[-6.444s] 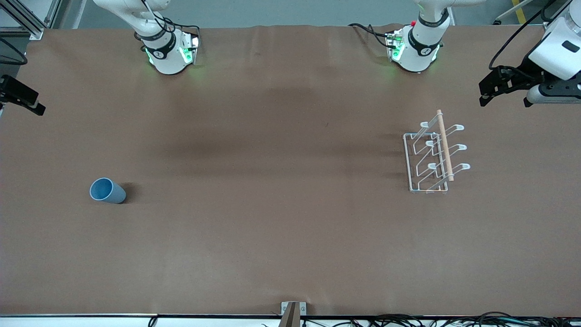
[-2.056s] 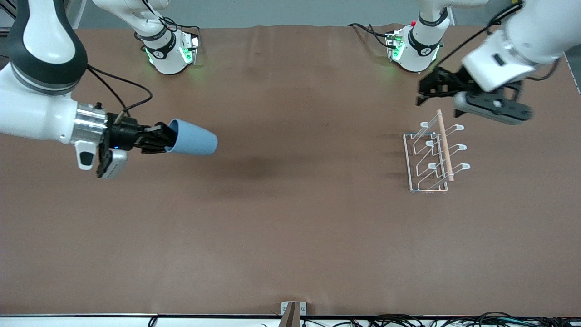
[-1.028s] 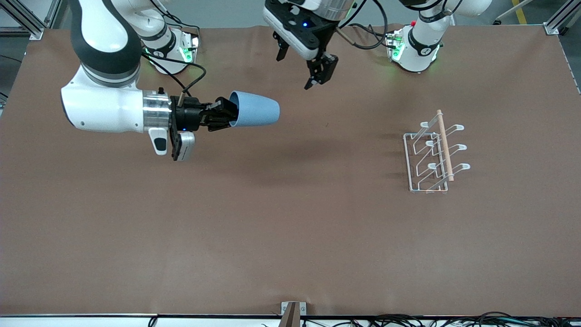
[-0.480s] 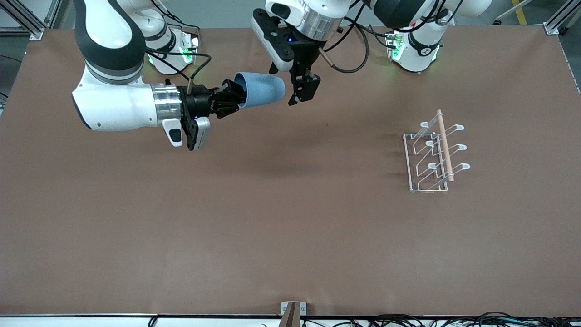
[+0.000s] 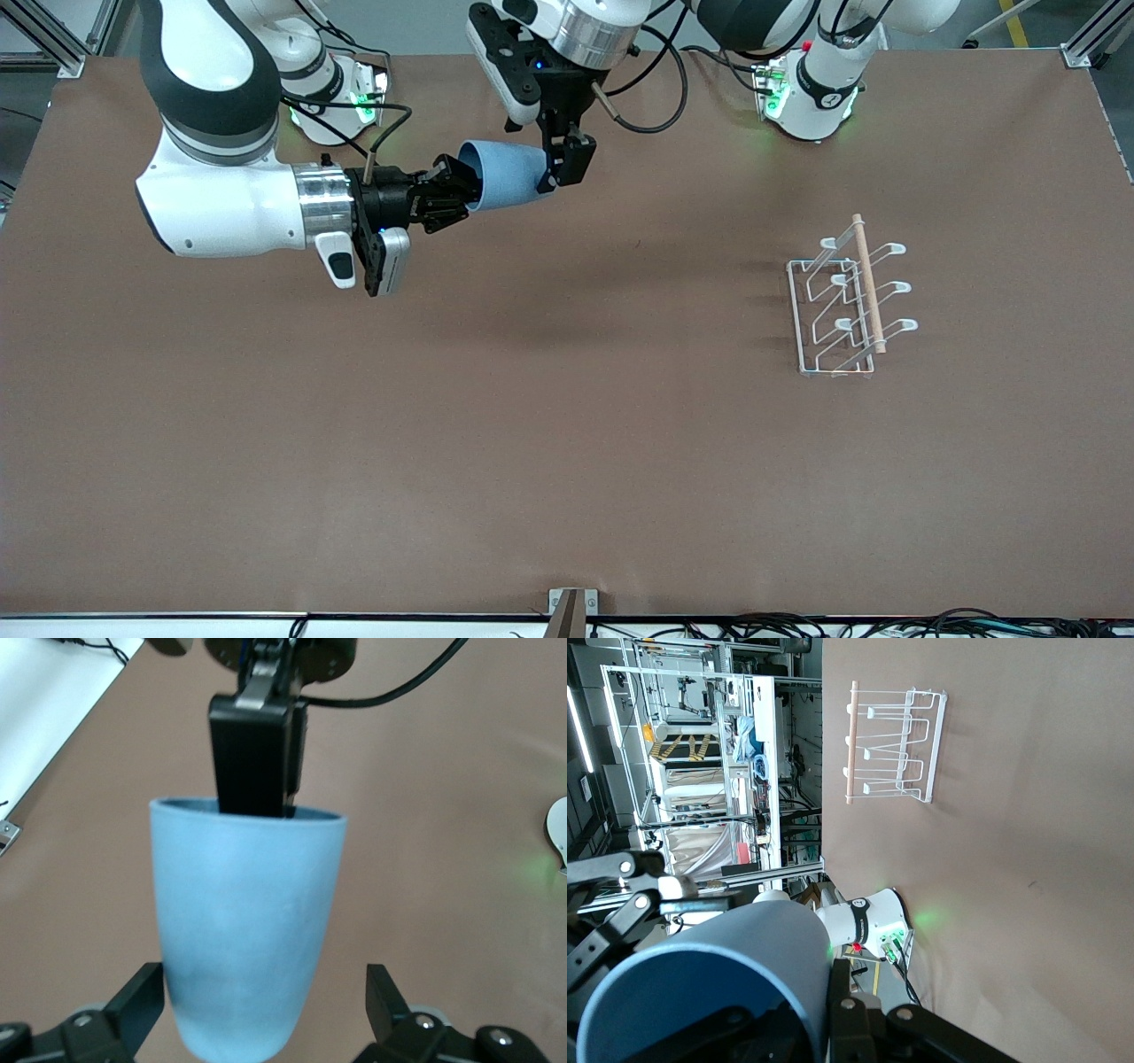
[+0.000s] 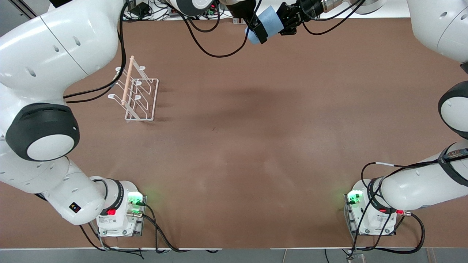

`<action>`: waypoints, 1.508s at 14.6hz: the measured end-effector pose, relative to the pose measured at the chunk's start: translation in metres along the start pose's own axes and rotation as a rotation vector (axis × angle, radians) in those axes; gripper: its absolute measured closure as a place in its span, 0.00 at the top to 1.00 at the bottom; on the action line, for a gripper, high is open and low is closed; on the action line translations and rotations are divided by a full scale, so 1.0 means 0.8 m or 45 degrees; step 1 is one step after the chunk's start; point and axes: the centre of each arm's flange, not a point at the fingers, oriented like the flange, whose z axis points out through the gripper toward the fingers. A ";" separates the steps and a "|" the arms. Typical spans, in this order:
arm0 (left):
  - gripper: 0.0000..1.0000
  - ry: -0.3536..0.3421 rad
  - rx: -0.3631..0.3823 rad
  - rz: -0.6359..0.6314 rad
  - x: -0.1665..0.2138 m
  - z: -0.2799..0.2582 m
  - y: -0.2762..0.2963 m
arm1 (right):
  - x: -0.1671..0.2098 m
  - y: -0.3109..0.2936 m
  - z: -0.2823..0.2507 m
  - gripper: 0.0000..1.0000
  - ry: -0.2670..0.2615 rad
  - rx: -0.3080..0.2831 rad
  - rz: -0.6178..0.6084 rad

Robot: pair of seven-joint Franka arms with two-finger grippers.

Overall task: Hang cup on cup holder
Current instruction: 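Grasp the cup's base with the left gripper beside the right gripper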

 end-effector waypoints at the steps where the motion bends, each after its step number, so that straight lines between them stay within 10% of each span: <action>1: 1.00 0.010 0.004 0.005 0.001 0.002 -0.001 | 0.001 0.001 0.001 0.04 -0.001 0.000 0.001; 14: 0.78 0.046 0.011 0.093 0.010 0.050 -0.016 | 0.004 0.006 0.003 0.07 -0.009 0.003 0.010; 22: 0.78 -0.101 -0.004 0.083 -0.009 0.063 -0.028 | 0.006 0.004 -0.003 0.81 0.006 0.003 0.006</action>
